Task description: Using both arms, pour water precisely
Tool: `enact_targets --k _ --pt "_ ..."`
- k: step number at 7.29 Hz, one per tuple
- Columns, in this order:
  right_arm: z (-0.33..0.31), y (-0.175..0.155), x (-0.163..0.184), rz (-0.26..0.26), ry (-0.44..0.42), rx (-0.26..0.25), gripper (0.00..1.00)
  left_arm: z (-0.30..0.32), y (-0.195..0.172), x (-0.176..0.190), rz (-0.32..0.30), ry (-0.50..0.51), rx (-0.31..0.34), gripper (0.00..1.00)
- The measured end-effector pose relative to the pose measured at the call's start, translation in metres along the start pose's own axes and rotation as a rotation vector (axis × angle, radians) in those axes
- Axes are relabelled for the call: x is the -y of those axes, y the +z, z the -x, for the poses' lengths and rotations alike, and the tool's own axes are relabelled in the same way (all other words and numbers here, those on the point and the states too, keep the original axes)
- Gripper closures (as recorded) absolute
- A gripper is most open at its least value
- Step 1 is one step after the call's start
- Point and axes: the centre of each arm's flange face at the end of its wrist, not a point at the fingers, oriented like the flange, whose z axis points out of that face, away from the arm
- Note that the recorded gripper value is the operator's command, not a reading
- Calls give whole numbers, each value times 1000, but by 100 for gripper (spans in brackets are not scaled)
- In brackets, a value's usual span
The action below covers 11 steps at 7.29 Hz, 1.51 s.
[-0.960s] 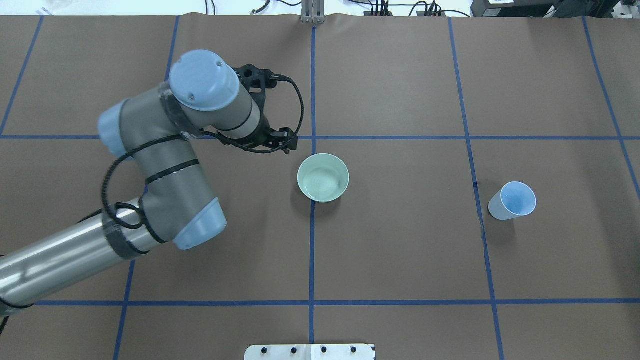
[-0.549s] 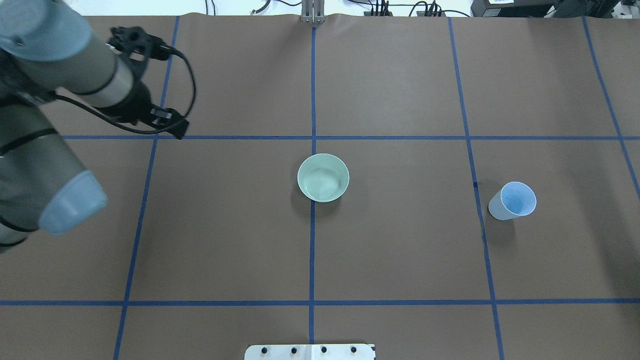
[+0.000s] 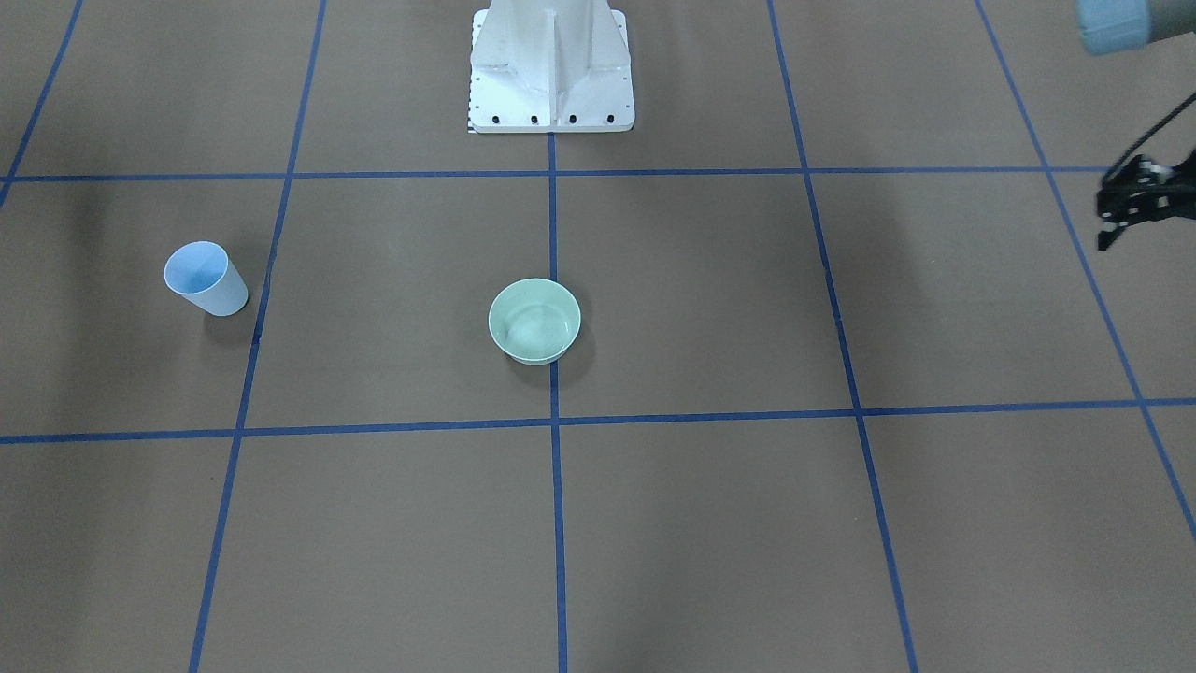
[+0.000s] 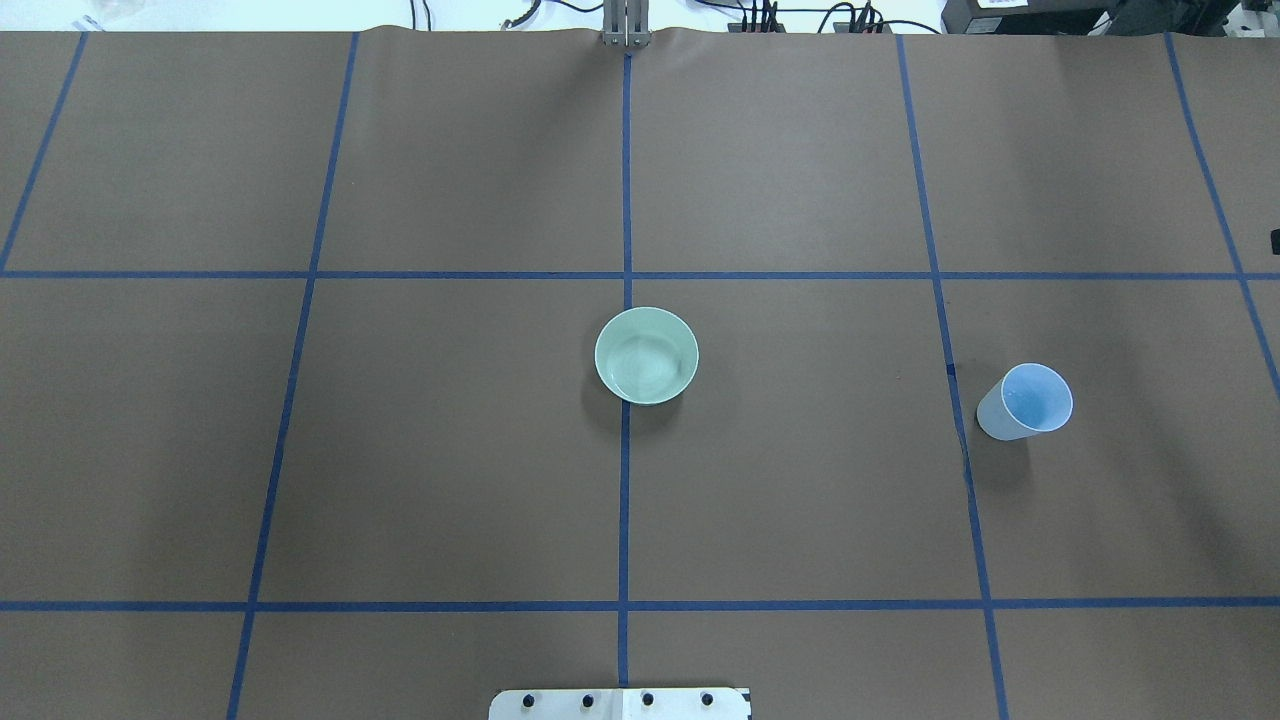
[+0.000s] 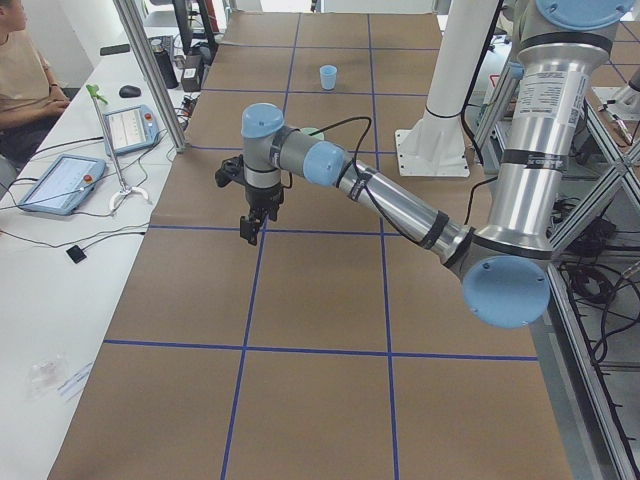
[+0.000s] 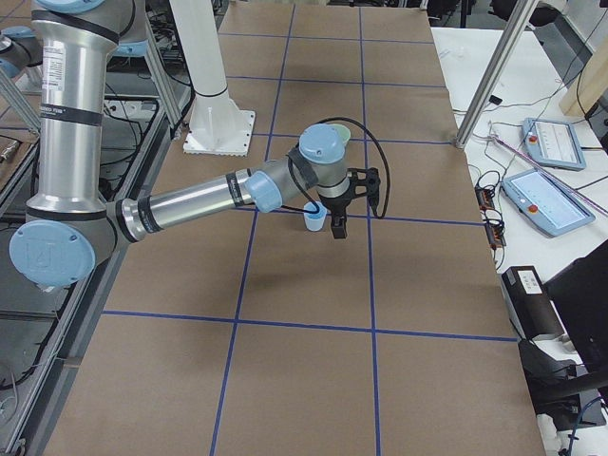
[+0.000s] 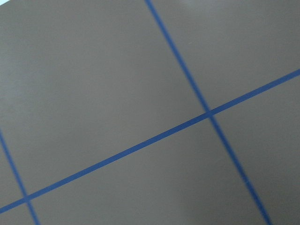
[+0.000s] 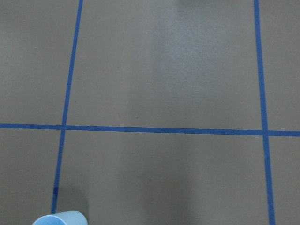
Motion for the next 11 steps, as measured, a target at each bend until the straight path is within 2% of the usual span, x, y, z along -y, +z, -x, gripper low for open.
enact_targets --k 1,3,5,7,9,11 --pt "30 8 -10 -7 36 -20 0 47 2 -31 8 -20 14 0" --pt "77 25 -29 -41 106 -65 0 103 8 -69 13 12 24 0" --pt "118 49 -55 -102 179 -117 0 118 11 -88 20 13 24 0" --pt "163 77 -99 -199 243 -162 0 121 12 -92 23 11 23 0" --pt "196 109 -144 -318 262 -202 0 121 12 -93 24 10 23 0" --pt "214 137 -185 -442 255 -263 0 121 13 -95 26 8 23 0"
